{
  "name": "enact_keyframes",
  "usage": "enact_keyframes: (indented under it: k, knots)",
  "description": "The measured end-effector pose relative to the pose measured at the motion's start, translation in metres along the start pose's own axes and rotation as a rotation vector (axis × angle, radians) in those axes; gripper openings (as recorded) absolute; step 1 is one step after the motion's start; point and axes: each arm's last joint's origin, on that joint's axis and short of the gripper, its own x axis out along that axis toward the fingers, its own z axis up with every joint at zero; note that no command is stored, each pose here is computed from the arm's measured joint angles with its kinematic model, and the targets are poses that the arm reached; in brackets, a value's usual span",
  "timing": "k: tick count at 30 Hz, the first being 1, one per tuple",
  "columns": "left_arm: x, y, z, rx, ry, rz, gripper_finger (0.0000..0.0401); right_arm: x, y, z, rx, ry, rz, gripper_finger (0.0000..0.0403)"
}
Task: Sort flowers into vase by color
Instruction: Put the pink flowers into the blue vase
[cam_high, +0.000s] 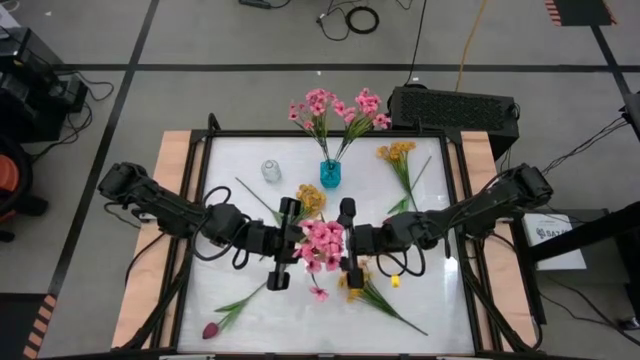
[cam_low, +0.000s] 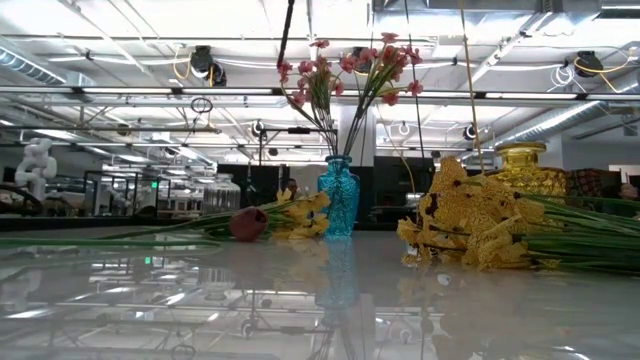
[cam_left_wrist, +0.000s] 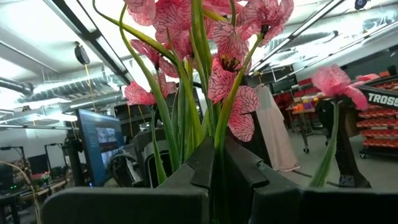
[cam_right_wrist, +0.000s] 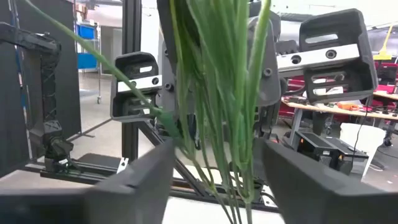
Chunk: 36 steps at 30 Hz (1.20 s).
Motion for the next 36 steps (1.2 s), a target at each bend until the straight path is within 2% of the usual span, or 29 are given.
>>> enact_keyframes:
  k: [8, 11, 14, 18, 22, 25, 28, 33, 36]
  knots:
    - [0.000, 0.000, -0.001, 0.000, 0.007, 0.003, 0.0024, 0.000, -0.001, -0.001, -0.004, 0.010, -0.003, 0.0057]
    - [0.000, 0.001, -0.001, -0.018, 0.016, 0.024, 0.0026, 0.000, -0.001, -0.002, -0.016, 0.017, 0.003, 0.0013]
    - [0.000, -0.001, 0.000, -0.027, 0.023, 0.043, 0.0047, 0.000, -0.001, -0.002, -0.020, 0.020, -0.001, 0.0013]
    - [-0.004, -0.003, 0.006, -0.029, 0.079, 0.069, 0.0115, 0.000, -0.001, -0.003, -0.011, 0.029, -0.002, 0.0012]
    - [-0.012, -0.005, 0.015, -0.017, 0.213, 0.163, 0.0189, -0.003, -0.002, -0.001, -0.014, 0.057, -0.001, 0.0004]
    - [-0.024, -0.007, 0.027, 0.007, 0.330, 0.218, 0.0227, -0.009, -0.005, 0.005, -0.017, 0.082, -0.007, 0.0006]
    - [-0.039, -0.011, 0.039, 0.025, 0.445, 0.249, 0.0245, -0.016, -0.007, 0.009, -0.032, 0.124, -0.034, 0.0006]
    - [-0.066, -0.016, 0.056, 0.005, 0.583, 0.291, 0.0249, -0.023, -0.014, 0.012, -0.076, 0.178, -0.059, 0.0006]
    - [-0.081, -0.017, 0.058, -0.005, 0.680, 0.320, 0.0249, -0.023, -0.025, 0.013, -0.130, 0.186, -0.127, 0.0006]
